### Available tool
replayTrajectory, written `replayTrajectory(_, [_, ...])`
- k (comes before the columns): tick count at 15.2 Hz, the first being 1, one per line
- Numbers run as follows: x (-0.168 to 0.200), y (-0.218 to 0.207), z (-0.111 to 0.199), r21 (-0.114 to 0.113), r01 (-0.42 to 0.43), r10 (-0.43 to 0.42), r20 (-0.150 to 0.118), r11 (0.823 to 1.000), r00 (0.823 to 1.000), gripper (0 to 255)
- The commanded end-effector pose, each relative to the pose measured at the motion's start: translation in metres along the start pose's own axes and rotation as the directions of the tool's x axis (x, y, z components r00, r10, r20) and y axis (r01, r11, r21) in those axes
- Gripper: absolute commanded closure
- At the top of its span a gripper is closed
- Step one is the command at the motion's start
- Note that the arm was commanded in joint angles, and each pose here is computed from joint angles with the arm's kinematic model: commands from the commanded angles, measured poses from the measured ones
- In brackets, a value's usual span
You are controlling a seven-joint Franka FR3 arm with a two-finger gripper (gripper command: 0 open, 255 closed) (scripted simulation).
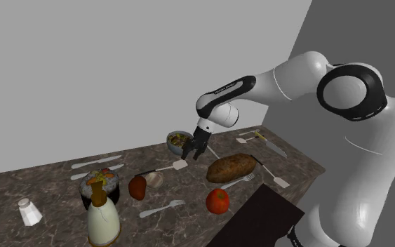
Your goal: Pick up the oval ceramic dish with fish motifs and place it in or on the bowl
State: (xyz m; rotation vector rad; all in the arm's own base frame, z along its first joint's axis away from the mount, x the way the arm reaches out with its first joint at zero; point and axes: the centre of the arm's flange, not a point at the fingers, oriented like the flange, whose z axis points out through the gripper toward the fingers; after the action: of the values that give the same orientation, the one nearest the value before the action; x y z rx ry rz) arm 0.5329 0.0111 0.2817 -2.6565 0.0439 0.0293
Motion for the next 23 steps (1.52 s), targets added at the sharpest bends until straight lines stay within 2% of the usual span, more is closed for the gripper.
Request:
replayTrajectory(1, [0.018,0.009,0.025,0.03,-0.005,0.005,-0.006,1.0,1.0,0])
replayTrajectory(9, [0.084,0.033,0.106,0.145,-0.023,0.026,-0.022,0.989,0.999,0])
replayTrajectory(10, [0.089,0.034,0.112,0.153,-0.024,0.028,-0.023,0.988,0.999,0])
replayTrajectory(17, [0.09,0.029,0.148,0.153,-0.024,0.028,-0.023,0.988,0.999,0])
replayTrajectory(23, [0.09,0.028,0.151,0.153,-0.024,0.028,-0.023,0.988,0.999,0])
